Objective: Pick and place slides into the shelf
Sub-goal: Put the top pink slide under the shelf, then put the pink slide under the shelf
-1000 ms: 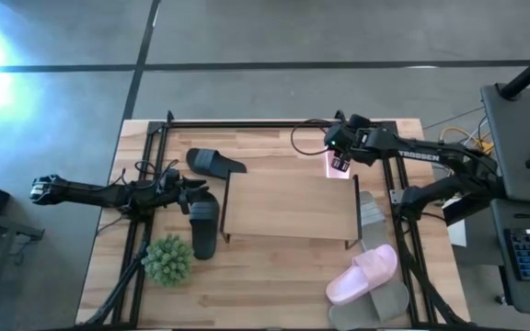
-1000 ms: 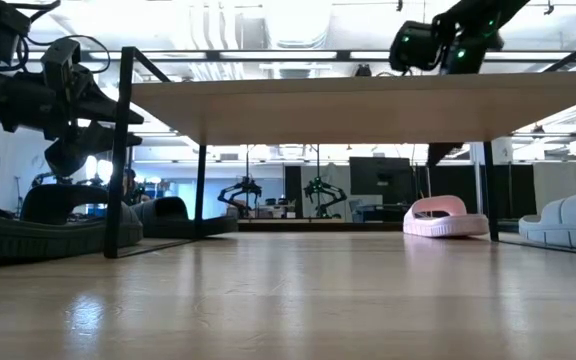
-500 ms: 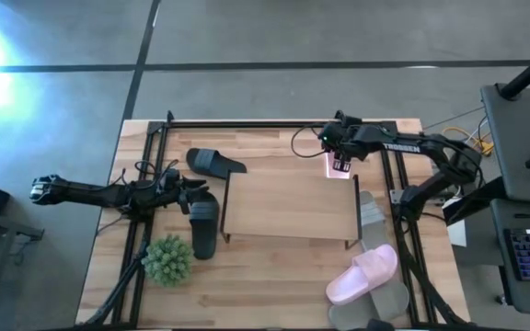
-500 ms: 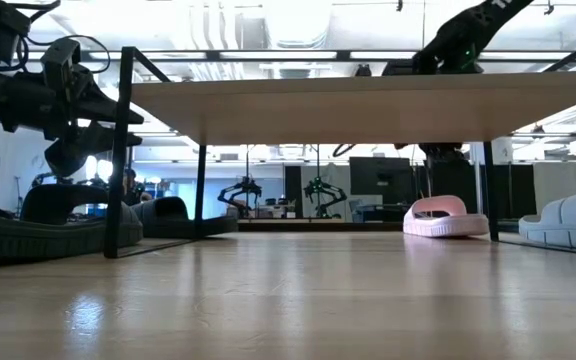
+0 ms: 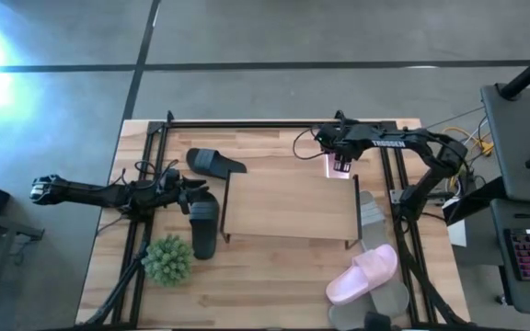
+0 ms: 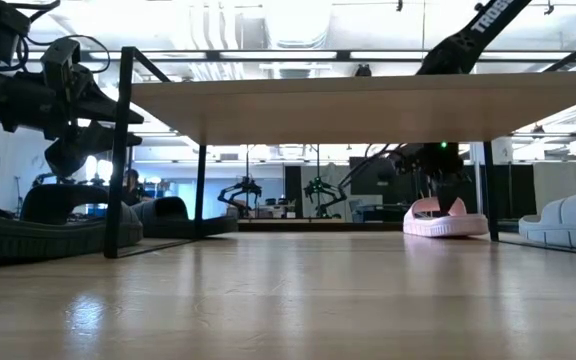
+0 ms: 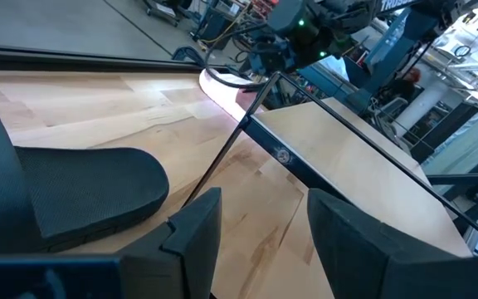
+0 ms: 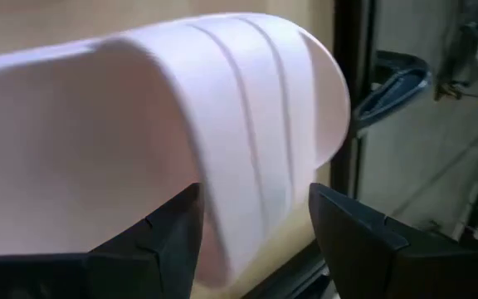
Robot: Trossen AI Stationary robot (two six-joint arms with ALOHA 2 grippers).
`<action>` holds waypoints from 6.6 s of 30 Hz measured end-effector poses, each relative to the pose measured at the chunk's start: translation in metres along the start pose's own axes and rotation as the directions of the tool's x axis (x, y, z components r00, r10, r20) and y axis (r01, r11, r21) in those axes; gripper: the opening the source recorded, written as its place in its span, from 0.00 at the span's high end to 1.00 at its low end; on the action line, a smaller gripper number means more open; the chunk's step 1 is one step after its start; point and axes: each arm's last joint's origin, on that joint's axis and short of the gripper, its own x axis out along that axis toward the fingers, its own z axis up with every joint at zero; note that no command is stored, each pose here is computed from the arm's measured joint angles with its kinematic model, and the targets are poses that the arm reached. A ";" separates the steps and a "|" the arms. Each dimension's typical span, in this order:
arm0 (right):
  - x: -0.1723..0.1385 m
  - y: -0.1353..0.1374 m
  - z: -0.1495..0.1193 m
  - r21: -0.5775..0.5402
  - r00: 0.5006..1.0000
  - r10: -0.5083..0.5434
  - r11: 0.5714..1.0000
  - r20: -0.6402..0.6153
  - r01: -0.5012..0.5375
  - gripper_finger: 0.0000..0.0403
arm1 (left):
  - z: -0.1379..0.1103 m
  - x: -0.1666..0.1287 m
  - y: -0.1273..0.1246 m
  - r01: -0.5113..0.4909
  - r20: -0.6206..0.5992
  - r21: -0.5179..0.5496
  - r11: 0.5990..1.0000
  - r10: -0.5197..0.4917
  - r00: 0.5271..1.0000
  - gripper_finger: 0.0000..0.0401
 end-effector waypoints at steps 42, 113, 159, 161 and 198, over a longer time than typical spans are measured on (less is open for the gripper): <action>-0.161 -0.113 -0.020 0.614 0.772 -0.210 0.740 0.600 -0.276 0.98 | 0.000 0.000 0.000 -0.001 -0.001 0.000 1.000 0.001 1.000 0.59; -0.308 0.295 -0.034 0.131 0.842 0.269 0.921 0.467 -0.367 0.97 | 0.000 0.000 0.000 -0.001 0.000 0.000 1.000 0.001 1.000 0.59; -0.268 0.301 -0.031 0.408 0.903 0.370 0.875 -0.218 -0.260 0.49 | 0.000 0.000 0.000 -0.001 -0.001 0.001 1.000 0.001 1.000 0.59; -0.269 0.301 -0.036 0.459 0.889 0.388 0.853 -0.242 -0.248 0.49 | 0.000 0.000 0.000 0.000 -0.001 0.000 1.000 0.000 1.000 0.59; -0.278 0.297 -0.099 0.568 0.872 0.385 0.807 -0.303 -0.160 0.52 | 0.000 0.000 0.000 -0.003 -0.004 0.003 1.000 0.003 1.000 0.59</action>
